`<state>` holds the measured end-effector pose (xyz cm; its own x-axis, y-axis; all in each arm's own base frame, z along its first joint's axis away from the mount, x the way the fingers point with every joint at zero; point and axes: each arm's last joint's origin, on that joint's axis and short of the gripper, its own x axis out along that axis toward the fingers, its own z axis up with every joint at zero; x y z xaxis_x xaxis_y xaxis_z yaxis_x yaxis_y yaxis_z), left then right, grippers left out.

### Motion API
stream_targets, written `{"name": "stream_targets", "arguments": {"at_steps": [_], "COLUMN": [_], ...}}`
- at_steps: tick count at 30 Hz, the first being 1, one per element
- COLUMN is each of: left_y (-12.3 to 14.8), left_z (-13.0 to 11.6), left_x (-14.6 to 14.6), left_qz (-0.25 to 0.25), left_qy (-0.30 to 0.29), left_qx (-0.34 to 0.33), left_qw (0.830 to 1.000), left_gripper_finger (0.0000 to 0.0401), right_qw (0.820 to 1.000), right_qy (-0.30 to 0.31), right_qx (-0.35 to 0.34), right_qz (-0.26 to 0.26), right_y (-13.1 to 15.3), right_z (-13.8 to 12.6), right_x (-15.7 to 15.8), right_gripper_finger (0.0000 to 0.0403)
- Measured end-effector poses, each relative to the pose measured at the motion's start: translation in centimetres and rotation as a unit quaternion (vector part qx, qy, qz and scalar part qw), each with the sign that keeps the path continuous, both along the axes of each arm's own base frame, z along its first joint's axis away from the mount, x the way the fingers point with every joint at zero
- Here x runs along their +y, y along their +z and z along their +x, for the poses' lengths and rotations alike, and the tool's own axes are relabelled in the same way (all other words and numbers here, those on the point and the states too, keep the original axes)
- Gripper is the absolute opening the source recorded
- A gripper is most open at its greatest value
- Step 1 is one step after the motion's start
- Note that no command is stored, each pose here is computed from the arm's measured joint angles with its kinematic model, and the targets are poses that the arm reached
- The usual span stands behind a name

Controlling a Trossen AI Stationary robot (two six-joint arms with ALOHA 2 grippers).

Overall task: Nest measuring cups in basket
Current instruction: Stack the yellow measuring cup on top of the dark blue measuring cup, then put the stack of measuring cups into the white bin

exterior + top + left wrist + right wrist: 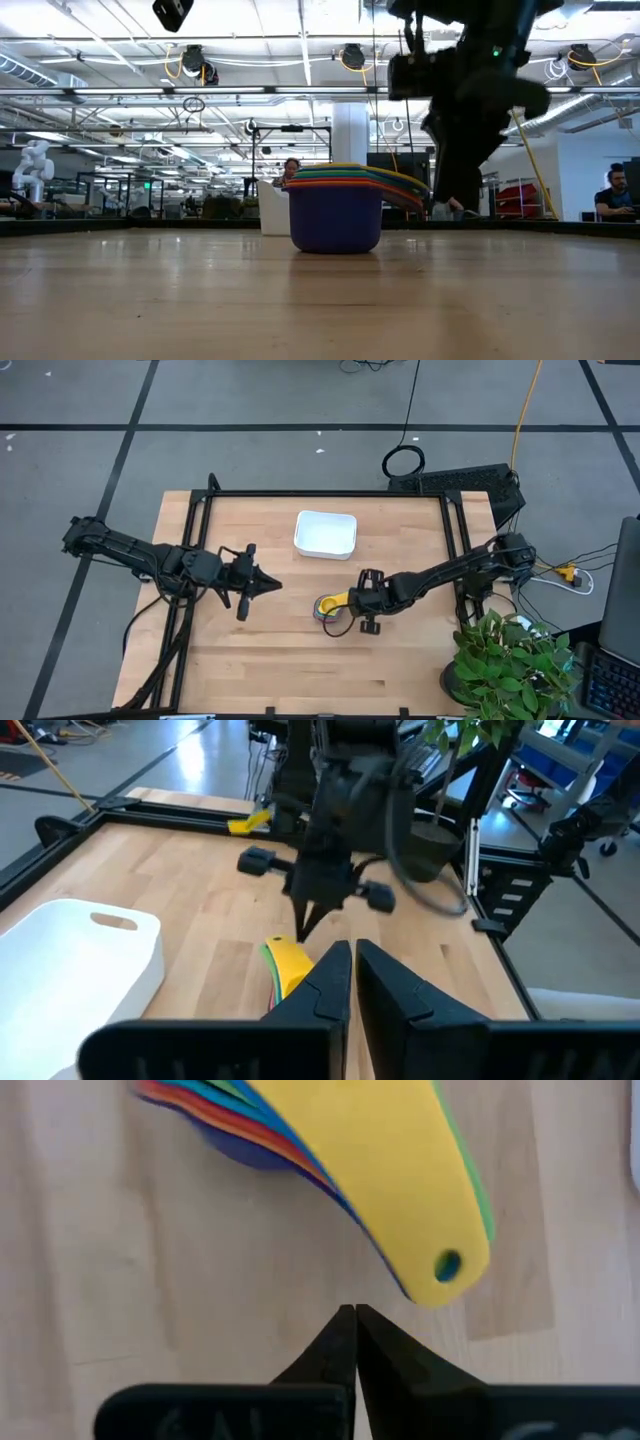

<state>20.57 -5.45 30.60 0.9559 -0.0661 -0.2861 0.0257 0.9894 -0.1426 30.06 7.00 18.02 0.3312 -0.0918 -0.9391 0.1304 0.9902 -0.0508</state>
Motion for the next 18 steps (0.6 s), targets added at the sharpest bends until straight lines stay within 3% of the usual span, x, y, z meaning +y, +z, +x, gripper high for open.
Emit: {"name": "stream_targets", "arguments": {"at_steps": [10, 18], "left_y": [0.1, 0.1], "left_z": [0.0, 0.0], "left_x": [0.0, -0.2], "left_qz": [-0.005, -0.02], "left_qy": [0.0, -0.013], "left_qx": [-0.005, -0.002], "left_qw": [1.0, 1.0], "left_gripper_finger": [0.0011, 0.0014], "right_qw": [0.988, 0.981], "right_qy": [0.084, 0.105], "right_qx": [-0.126, -0.161], "right_qz": [-0.041, -0.013], "right_y": [4.7, 5.4], "right_z": [-0.4, 0.6], "right_x": [0.1, -2.6], "right_gripper_finger": [0.001, 0.0112]}}
